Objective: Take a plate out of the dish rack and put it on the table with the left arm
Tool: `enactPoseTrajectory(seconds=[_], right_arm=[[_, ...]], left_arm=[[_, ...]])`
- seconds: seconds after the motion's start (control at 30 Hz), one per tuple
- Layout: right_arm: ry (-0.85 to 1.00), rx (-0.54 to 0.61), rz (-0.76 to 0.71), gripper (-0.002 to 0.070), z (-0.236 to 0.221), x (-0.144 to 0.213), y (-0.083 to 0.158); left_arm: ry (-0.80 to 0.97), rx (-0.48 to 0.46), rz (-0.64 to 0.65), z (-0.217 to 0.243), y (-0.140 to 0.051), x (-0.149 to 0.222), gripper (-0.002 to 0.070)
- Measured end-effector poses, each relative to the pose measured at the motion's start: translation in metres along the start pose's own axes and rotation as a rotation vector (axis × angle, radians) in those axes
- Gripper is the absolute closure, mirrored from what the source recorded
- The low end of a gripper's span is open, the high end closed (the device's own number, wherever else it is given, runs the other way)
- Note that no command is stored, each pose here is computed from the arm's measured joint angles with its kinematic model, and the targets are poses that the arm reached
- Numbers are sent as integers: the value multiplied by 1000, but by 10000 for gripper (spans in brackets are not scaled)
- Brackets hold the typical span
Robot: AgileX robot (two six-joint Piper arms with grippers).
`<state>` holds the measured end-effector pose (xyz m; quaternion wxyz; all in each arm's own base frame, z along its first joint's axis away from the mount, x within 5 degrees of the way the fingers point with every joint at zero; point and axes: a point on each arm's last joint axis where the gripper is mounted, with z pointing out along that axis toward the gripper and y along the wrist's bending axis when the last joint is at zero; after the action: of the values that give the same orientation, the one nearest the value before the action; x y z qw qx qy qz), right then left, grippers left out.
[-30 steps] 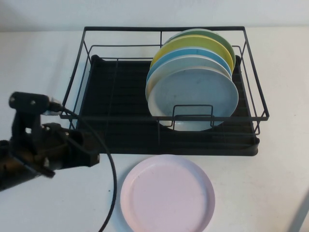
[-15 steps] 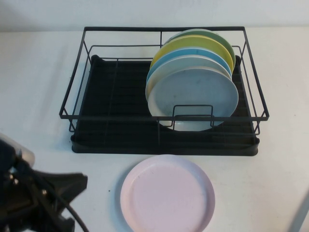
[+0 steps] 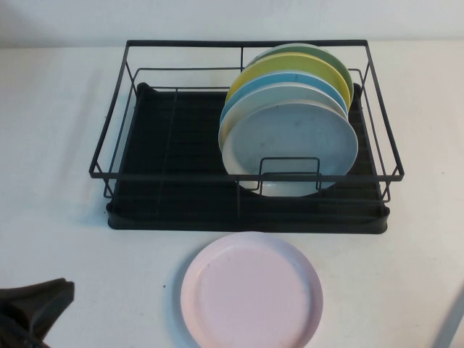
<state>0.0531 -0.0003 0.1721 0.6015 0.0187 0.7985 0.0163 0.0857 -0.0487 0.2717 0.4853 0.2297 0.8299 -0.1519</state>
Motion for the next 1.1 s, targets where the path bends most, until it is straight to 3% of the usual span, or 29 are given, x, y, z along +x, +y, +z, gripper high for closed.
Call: enactPoseTrajectory(seconds=[0.3,0.67,1.1], right_arm=[[0,0,0,696,0,0,0],[0,0,0,696,0,0,0],[0,0,0,696,0,0,0]], left_arm=[[-295,-225,-32,0,12,62,676],[-318,-411,-199,1,22,103,676],[-232,-425,-144,3,21,109,676]])
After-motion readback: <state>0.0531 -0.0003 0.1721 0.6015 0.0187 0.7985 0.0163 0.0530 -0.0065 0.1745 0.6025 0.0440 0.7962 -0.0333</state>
